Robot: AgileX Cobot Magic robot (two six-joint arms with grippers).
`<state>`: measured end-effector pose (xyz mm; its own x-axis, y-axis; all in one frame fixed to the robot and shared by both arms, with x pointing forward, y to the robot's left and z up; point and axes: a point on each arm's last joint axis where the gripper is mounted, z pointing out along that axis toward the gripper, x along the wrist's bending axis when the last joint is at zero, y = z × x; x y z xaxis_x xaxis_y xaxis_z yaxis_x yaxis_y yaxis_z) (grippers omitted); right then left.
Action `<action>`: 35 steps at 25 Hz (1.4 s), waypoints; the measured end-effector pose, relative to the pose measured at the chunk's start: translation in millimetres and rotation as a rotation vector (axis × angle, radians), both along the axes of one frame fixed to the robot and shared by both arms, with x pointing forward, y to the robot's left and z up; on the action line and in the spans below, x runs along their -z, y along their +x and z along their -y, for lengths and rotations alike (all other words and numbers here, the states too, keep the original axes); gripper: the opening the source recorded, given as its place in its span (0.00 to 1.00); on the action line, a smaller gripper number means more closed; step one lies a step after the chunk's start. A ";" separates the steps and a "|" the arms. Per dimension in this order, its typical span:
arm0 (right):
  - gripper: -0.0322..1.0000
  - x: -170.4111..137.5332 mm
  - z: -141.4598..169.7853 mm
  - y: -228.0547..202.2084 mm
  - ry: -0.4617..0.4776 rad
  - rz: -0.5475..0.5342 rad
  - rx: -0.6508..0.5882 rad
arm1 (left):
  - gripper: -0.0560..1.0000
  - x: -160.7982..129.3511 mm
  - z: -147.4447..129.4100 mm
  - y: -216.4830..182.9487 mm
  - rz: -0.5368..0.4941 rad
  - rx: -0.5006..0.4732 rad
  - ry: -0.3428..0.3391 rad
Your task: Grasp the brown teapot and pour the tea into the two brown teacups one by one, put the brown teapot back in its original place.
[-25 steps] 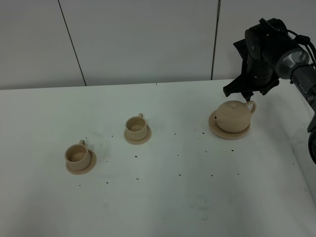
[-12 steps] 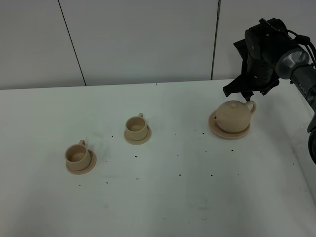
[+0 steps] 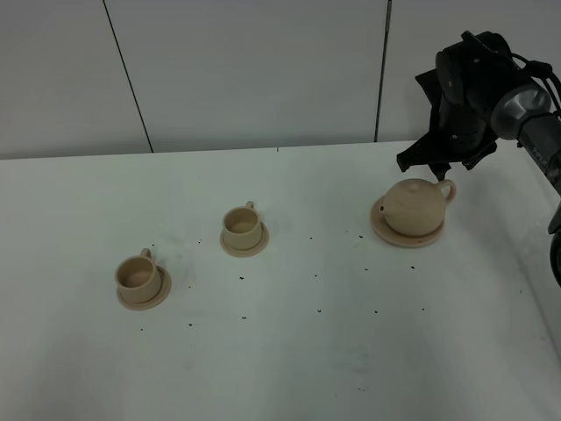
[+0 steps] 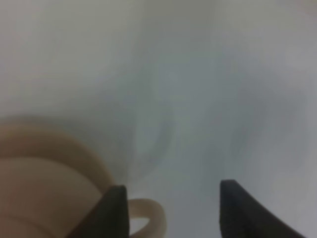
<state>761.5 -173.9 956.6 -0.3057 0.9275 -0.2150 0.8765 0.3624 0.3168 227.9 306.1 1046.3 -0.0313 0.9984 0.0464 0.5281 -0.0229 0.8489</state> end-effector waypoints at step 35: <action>0.41 -15.2 29.7 -5.9 -0.019 -0.015 0.065 | 0.29 0.0 0.0 0.0 0.000 0.000 0.000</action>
